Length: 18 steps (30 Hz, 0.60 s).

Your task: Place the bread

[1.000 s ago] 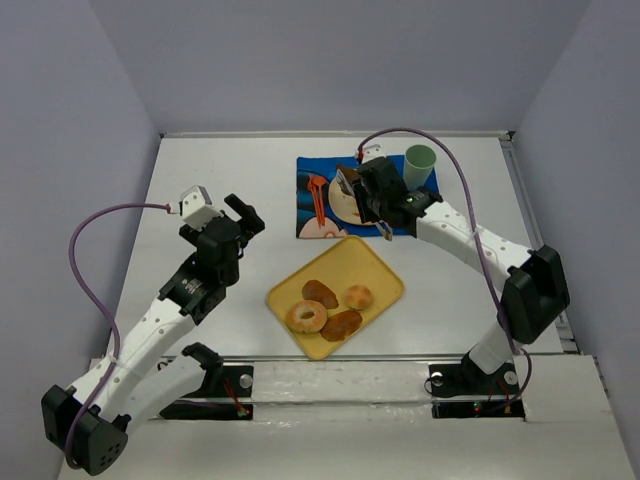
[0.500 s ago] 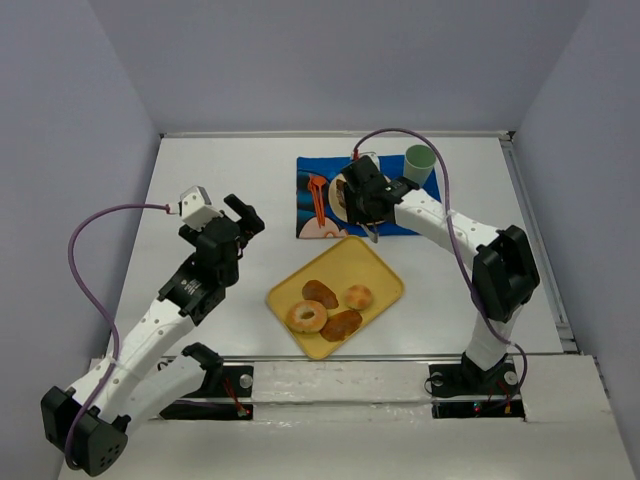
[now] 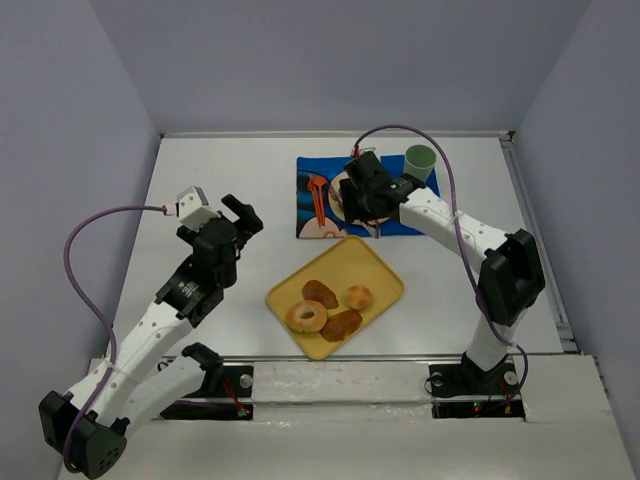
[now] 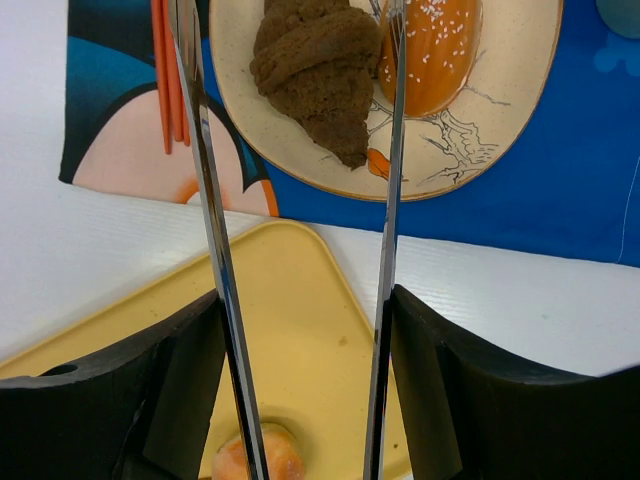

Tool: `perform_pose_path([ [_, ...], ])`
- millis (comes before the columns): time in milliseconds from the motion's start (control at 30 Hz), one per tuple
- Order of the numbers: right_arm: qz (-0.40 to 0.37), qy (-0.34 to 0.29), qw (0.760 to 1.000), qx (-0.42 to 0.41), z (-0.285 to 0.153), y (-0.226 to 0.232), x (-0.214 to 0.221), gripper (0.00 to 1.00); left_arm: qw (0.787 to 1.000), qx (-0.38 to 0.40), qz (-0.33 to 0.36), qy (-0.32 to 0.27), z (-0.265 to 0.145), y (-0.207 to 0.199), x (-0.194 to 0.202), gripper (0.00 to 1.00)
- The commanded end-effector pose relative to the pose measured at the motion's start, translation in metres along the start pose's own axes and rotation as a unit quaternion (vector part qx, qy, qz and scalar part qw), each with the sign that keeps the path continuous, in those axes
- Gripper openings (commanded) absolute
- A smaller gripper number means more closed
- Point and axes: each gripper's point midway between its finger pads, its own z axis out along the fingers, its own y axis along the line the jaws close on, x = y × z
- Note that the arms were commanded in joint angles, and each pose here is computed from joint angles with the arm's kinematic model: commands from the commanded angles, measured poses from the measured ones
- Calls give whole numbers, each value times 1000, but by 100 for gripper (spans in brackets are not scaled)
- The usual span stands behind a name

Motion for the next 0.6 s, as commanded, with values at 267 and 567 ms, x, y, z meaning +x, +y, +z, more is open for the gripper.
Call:
perform_pose_path([
  [267,15,-127,989,-76,-80,3,-56,64,1000,2,-15,-16,1,-1,-7,99],
  [567,92,-158,983,-7,-107,-54,-22,63,1000,2,-12,-12,3,-2,-4,99],
])
